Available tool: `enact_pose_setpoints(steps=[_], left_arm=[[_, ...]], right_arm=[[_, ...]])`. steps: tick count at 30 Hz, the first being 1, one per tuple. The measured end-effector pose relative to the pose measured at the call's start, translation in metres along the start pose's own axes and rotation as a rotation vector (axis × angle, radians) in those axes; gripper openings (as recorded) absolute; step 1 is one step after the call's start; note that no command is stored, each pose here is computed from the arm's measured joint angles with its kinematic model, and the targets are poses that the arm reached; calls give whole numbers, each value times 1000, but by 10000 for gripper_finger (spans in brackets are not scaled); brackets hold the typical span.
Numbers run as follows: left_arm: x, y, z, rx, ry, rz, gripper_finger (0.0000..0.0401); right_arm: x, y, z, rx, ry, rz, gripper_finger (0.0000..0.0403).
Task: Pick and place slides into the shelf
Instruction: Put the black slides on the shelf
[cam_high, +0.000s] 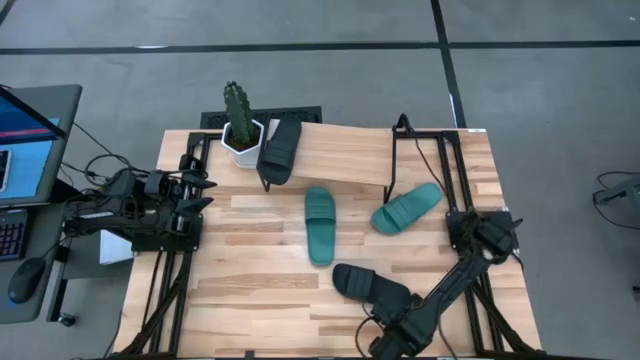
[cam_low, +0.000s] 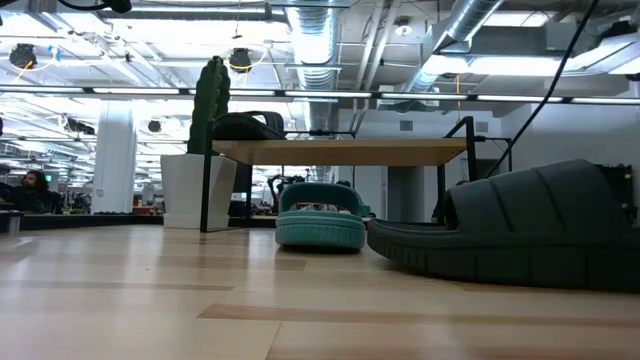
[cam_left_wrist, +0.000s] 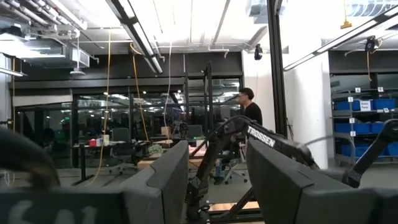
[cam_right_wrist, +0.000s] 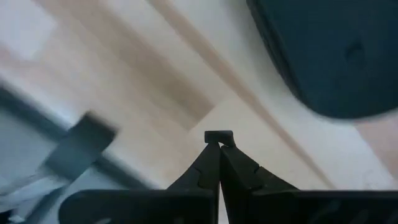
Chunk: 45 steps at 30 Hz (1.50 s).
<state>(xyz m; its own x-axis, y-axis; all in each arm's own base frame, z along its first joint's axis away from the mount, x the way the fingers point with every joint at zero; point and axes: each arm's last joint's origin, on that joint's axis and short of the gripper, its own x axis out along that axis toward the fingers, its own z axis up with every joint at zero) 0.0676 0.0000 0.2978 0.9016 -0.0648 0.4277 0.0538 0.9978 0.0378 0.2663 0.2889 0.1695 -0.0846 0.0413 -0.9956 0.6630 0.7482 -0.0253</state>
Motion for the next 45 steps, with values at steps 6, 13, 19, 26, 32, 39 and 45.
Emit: enact_pose_setpoints(steps=[6, 13, 19, 26, 32, 39, 45], left_arm=[[0, 0, 0, 0, -1, 0, 151], [0, 0, 0, -5, -2, 0, 151], [0, 0, 0, -6, -2, 0, 151], [0, 0, 0, -6, -2, 0, 151], [0, 0, 0, -7, -2, 0, 151], [0, 0, 0, -7, -1, 0, 151], [0, 0, 0, -31, 0, 0, 151]], right_arm=[[25, -1, 15, -28, 13, -121, 0], [30, -20, 18, 18, 39, -367, 0], [21, -38, 18, 68, -38, -581, 0], [20, -41, 36, -9, -228, -604, 0], [17, -44, 65, -32, -371, -630, 0], [14, -49, 86, -13, -381, -647, 0], [15, -49, 84, -32, -347, -647, 0]])
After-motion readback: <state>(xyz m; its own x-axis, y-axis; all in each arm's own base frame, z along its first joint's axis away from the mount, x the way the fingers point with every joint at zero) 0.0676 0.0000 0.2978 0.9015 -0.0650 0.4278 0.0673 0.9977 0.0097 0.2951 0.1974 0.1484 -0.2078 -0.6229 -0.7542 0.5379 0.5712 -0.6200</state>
